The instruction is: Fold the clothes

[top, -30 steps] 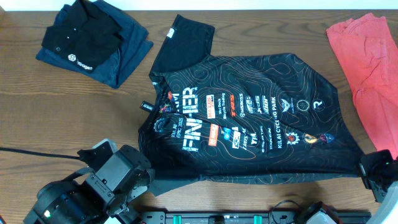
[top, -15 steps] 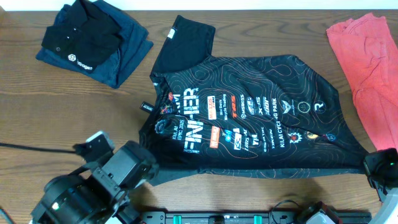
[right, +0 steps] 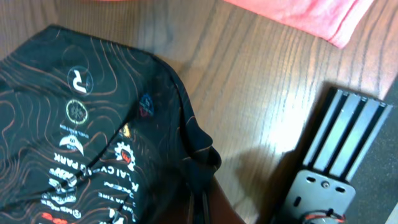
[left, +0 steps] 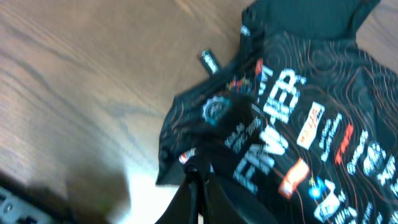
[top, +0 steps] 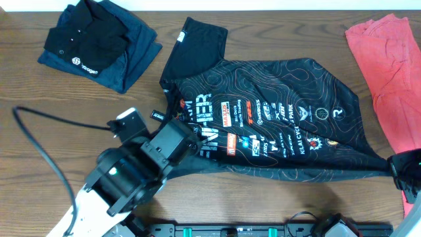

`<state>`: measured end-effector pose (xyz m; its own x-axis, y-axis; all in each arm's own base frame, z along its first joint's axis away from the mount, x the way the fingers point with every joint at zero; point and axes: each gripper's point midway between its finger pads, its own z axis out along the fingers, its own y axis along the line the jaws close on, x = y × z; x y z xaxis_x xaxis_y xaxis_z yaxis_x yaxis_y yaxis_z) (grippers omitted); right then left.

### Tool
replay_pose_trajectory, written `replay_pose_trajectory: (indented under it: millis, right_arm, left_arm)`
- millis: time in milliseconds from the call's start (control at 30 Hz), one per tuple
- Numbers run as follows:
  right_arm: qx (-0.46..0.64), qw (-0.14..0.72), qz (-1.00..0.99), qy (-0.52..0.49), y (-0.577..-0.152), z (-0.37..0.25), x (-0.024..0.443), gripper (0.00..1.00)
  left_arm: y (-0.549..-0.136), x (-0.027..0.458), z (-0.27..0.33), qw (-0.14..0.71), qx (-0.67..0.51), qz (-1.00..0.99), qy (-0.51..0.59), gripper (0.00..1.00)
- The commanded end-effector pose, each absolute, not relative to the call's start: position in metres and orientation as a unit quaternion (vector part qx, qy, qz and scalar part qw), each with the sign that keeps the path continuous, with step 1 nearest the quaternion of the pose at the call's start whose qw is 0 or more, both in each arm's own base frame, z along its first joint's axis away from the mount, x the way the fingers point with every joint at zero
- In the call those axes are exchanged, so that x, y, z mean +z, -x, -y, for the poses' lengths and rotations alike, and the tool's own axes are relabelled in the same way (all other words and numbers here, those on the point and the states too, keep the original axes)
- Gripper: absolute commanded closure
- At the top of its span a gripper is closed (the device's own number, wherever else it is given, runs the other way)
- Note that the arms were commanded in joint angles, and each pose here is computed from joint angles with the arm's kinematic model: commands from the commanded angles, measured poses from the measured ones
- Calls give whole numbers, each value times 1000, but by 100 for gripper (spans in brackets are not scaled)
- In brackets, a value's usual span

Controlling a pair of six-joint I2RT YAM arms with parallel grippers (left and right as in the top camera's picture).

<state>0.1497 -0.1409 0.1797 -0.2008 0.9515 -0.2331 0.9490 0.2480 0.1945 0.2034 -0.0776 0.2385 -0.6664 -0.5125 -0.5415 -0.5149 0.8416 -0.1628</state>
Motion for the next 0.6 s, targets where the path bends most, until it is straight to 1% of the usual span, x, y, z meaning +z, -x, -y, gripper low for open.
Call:
replay_pose_trajectory:
  millis: [0,133,300,567]
  right_arm:
    - [3,151,-763,-629,-155,149,176,98]
    - [14,147,-763,-629,-167,157,167,98]
    - [22,149,-768,-623,-185,164,158,98]
    - [32,148,-783,-603,-216,154,148,98]
  left_arm:
    - [-220,252,66,350,42,-893,280,94]
    - [-231,254,61,374,70,-880,284,94]
    - [-245,244,59,367,91,-876,300,94]
    - [-266,224,66,354,116,-876,307,93]
